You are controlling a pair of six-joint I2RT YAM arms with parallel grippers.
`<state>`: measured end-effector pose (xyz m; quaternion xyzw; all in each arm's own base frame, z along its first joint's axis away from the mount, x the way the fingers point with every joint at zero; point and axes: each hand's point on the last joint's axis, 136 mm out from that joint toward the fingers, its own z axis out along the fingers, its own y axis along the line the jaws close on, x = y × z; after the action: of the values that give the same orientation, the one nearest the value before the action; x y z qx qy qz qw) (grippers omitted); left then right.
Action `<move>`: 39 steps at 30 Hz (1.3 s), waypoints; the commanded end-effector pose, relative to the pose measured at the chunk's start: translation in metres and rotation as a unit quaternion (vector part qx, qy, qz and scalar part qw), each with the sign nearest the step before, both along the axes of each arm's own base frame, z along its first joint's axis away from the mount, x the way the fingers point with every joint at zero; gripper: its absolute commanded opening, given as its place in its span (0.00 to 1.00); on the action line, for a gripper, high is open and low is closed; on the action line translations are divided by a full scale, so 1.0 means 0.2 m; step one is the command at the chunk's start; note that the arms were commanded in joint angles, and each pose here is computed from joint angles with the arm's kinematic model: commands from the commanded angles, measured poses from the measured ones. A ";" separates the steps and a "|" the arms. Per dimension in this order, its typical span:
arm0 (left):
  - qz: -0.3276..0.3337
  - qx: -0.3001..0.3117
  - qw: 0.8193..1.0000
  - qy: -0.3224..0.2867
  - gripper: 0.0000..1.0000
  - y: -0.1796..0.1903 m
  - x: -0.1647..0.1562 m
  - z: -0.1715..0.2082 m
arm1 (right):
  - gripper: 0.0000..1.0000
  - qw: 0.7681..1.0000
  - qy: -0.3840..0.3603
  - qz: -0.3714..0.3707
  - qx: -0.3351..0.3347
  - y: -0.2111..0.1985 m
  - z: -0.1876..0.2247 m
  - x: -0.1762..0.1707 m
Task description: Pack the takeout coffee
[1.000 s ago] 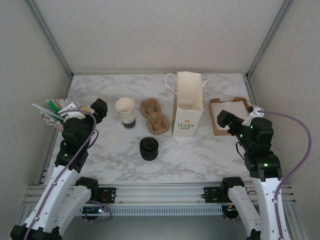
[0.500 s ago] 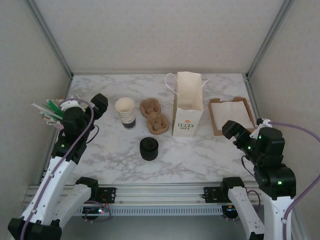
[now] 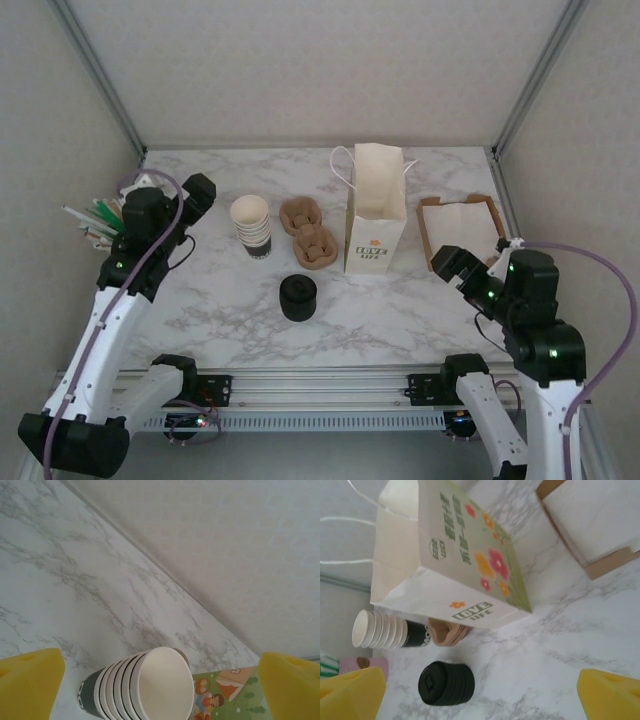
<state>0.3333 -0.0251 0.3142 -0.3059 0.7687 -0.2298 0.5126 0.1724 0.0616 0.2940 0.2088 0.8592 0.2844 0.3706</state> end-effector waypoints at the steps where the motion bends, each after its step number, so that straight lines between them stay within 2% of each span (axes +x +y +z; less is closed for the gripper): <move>1: -0.030 0.037 0.998 0.046 0.95 -0.03 -0.01 -0.04 | 0.99 0.998 -0.004 0.061 0.033 0.12 0.01 0.07; 6: -0.042 0.069 0.994 0.074 0.90 -0.09 -0.01 -0.04 | 0.99 0.992 -0.019 0.111 0.057 0.22 0.05 0.12; 12: -0.053 0.127 0.980 0.145 0.81 -0.13 0.00 -0.13 | 0.99 0.984 0.000 0.174 0.034 0.32 -0.01 0.10; 20: -0.077 0.181 0.956 0.219 0.60 -0.21 0.04 -0.25 | 0.99 0.967 0.028 0.254 -0.024 0.45 -0.17 0.00; 28: -0.102 0.204 0.939 0.259 0.45 -0.26 0.11 -0.35 | 0.99 0.945 0.056 0.310 -0.085 0.58 -0.31 -0.03; 31: -0.105 0.213 0.933 0.271 0.39 -0.26 0.12 -0.38 | 0.95 0.938 0.059 0.328 -0.096 0.64 -0.33 -0.03; 35: -0.111 0.217 0.927 0.285 0.36 -0.27 0.14 -0.44 | 0.89 0.933 0.057 0.337 -0.112 0.67 -0.35 -0.02; 39: -0.114 0.222 0.922 0.295 0.32 -0.27 0.15 -0.48 | 0.89 0.933 0.060 0.334 -0.122 0.67 -0.36 -0.02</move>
<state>0.3637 -0.0804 0.2180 -0.1599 0.9425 -0.0262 0.2922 0.1624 0.1961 0.2179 -0.1167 0.9302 0.2828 0.2031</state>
